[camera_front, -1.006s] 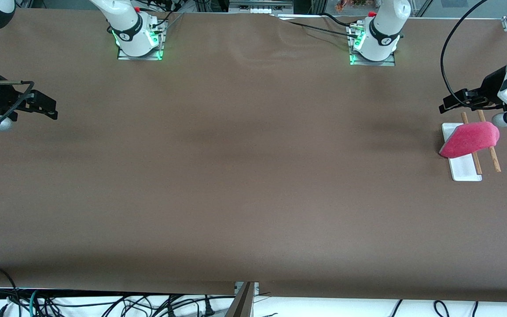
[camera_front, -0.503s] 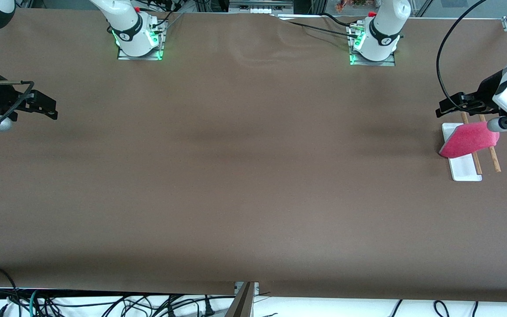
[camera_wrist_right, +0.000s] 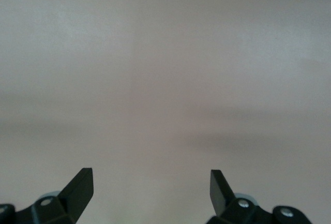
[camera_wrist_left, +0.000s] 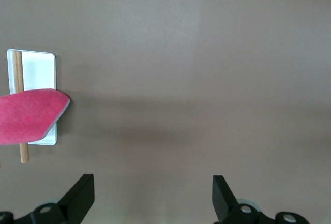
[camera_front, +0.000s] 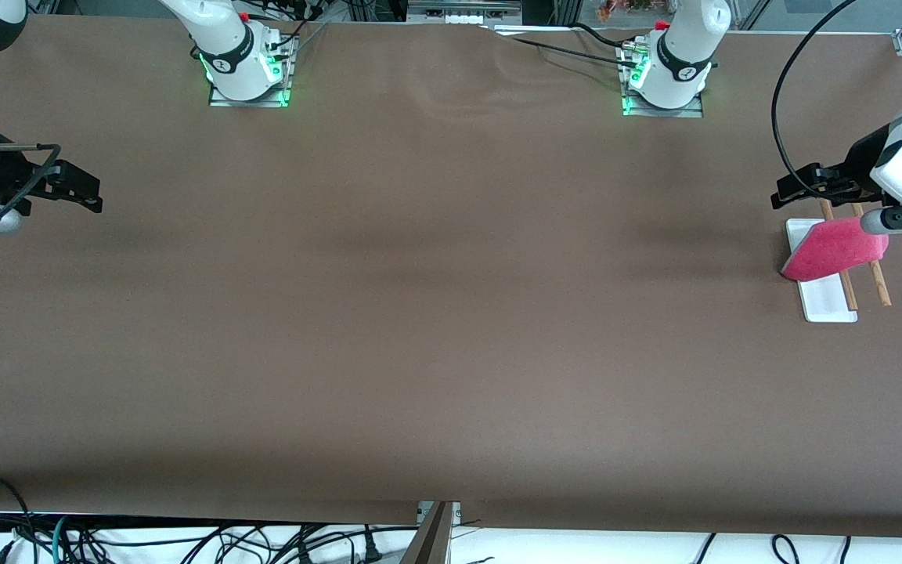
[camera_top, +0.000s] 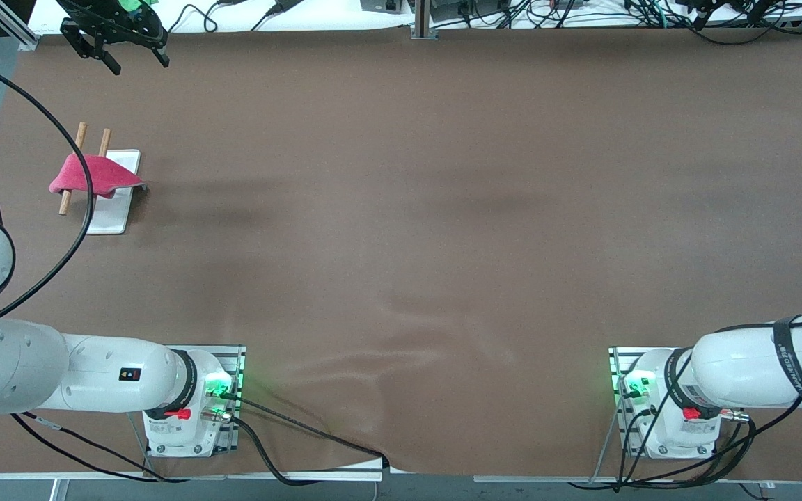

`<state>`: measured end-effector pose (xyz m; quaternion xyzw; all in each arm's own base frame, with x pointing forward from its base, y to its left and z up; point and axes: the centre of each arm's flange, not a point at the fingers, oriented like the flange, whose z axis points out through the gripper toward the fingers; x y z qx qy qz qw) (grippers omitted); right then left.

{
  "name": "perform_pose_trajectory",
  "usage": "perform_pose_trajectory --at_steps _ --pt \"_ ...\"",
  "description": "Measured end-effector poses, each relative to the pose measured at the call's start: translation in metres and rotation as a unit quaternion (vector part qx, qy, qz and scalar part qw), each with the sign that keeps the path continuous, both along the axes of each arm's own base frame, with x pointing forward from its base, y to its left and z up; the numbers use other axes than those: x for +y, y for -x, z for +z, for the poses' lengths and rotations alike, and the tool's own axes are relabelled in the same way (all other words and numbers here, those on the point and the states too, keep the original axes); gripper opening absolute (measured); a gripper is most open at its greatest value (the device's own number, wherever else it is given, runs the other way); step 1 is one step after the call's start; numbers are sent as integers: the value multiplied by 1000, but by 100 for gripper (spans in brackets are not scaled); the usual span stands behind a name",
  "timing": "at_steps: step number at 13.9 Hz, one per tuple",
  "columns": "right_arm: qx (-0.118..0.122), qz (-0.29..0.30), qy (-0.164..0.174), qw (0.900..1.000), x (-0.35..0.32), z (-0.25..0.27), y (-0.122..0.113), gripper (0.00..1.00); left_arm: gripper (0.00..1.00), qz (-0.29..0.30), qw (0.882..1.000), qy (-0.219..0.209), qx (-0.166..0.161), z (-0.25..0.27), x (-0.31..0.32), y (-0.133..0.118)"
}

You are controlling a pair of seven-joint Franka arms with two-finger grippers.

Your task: Pass towel and hang on rack

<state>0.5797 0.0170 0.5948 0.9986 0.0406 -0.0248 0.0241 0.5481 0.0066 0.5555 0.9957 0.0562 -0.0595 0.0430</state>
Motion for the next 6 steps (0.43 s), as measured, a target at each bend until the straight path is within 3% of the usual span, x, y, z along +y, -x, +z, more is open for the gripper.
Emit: perform_pose_trajectory --at_steps 6 --pt "0 0 0 1000 0 0 0 100 100 0 1000 -2 3 -5 0 -15"
